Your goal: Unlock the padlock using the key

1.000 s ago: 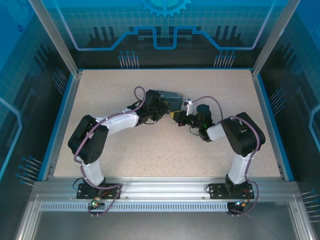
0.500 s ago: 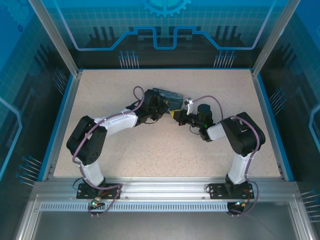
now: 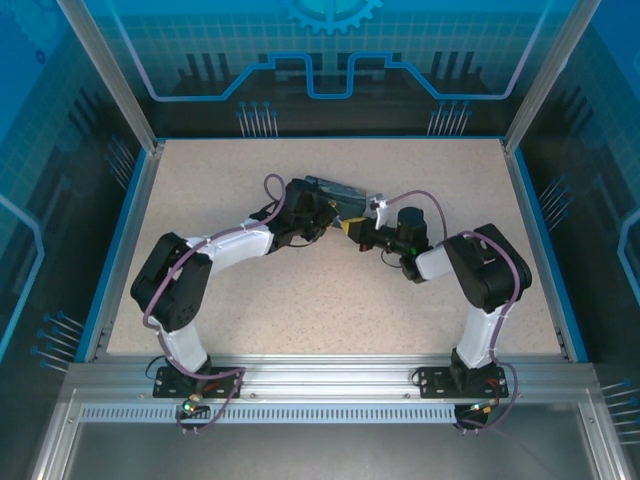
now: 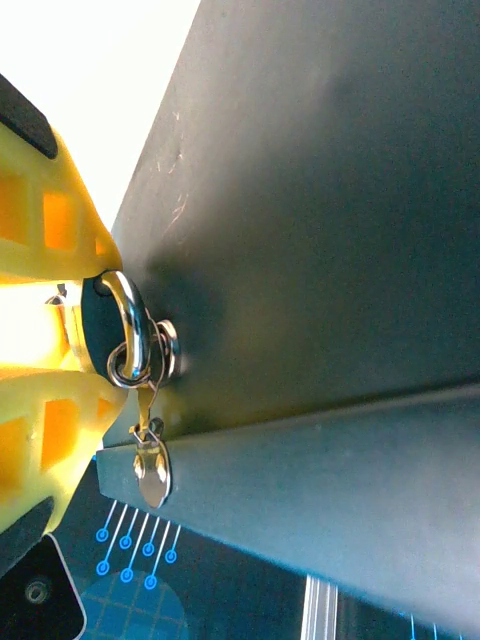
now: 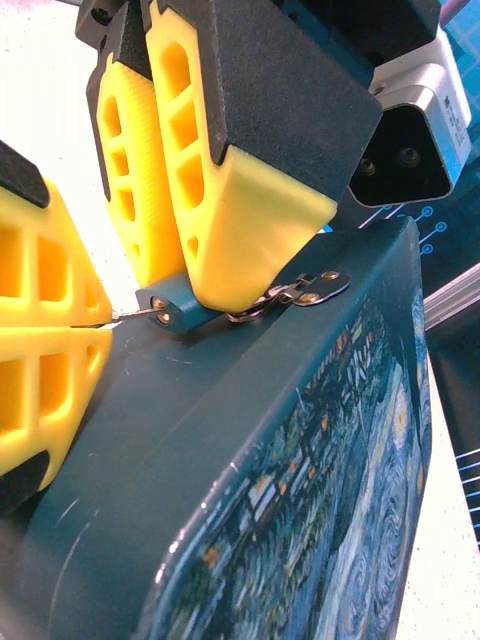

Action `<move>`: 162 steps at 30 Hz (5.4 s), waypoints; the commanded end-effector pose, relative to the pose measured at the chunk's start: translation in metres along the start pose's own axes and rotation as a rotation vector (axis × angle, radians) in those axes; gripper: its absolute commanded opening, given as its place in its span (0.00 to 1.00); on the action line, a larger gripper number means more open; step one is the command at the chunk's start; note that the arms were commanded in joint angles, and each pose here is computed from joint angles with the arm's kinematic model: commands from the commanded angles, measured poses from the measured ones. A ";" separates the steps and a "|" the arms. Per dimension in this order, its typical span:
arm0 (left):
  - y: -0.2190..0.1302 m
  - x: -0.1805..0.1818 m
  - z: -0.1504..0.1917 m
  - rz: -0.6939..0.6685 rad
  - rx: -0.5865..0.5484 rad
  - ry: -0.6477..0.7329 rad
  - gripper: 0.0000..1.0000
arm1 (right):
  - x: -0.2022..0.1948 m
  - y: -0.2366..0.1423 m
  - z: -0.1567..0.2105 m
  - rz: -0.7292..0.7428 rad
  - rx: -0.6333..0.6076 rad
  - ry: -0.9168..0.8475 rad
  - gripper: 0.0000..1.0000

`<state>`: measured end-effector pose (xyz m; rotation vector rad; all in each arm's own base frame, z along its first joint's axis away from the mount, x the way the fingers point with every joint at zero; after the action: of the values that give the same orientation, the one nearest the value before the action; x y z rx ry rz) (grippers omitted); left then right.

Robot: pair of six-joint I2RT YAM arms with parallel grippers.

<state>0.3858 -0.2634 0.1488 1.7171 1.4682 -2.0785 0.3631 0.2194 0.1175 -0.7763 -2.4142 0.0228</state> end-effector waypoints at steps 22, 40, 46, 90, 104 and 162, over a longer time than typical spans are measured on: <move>-0.006 -0.008 0.015 0.072 0.080 0.026 0.01 | 0.019 -0.009 -0.029 -0.060 -0.005 -0.167 0.00; -0.007 -0.014 0.017 0.100 0.102 0.021 0.01 | 0.022 0.006 -0.023 -0.066 0.034 -0.175 0.00; -0.009 -0.018 0.018 0.118 0.114 0.023 0.01 | 0.017 0.008 -0.027 -0.075 0.027 -0.156 0.00; 0.005 0.000 0.029 0.087 0.189 0.003 0.00 | 0.012 0.005 -0.038 -0.108 0.070 -0.217 0.00; 0.009 0.008 0.029 0.059 0.186 0.015 0.00 | 0.012 -0.007 -0.047 -0.077 0.050 -0.223 0.00; 0.006 -0.017 0.034 0.215 0.206 -0.044 0.00 | 0.016 0.022 -0.021 -0.051 0.039 0.254 0.00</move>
<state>0.3905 -0.2650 0.1380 1.6226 1.2794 -2.1310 0.3824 0.2224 0.1225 -0.7442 -2.2507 0.0278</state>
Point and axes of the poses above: each hand's point on the last joint's axis, 136 mm out from that joint toward the fingers, its own y axis out along the fingers, its own x axis along the line the jaws close on, z = x × y, the point moved 4 cm from there along -y, back along the fingers, and after that the axes turned 1 degree about y, right-handed, at the moved point
